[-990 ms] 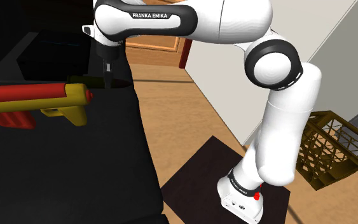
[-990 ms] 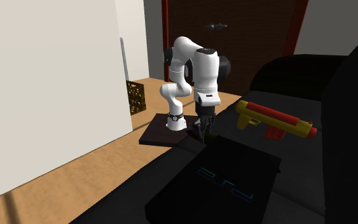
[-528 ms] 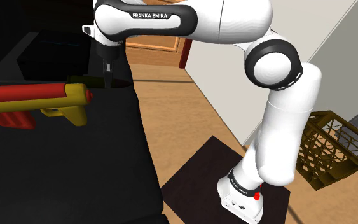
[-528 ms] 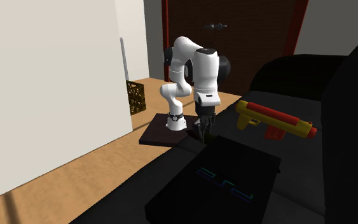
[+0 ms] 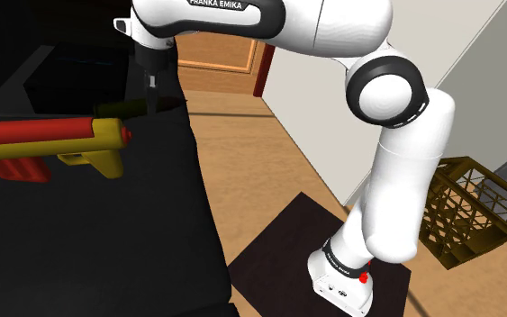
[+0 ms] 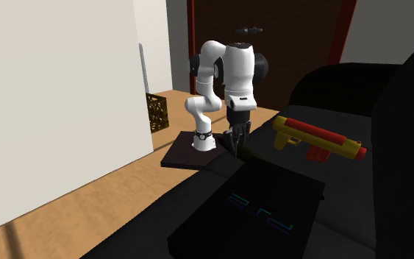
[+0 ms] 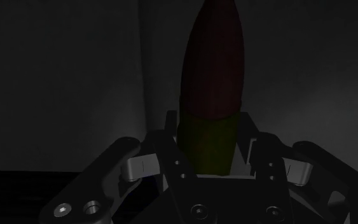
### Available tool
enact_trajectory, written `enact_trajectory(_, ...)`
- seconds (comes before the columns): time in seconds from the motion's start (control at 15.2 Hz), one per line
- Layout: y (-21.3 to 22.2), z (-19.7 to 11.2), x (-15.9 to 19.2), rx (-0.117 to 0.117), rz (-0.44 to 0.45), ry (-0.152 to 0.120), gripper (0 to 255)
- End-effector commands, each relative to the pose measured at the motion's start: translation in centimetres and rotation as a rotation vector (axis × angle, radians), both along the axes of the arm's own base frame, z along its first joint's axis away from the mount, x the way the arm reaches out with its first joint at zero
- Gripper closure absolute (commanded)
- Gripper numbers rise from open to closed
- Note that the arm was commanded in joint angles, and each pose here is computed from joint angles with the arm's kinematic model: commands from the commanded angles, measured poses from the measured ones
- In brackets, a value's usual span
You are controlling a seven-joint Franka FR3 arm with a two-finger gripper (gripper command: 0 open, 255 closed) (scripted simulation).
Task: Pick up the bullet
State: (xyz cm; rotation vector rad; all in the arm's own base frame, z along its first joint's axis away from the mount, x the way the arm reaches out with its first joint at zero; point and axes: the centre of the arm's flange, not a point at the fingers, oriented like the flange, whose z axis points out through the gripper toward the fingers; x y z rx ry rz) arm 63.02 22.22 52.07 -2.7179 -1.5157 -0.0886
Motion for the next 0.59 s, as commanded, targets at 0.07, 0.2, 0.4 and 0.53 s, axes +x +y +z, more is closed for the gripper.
enact_trajectory(0.07, -0.1, 1.7, 0.0, 0.0, 0.0, 0.0, 255)
enact_trajectory(0.2, -0.1, 2.7, 0.0, 0.0, 0.0, 0.0, 255)
enact_trajectory(0.4, -0.1, 4.3, 0.0, 0.0, 0.0, 0.0, 255)
enact_trajectory(0.53, -0.1, 4.4, 0.0, 0.0, 0.0, 0.0, 255)
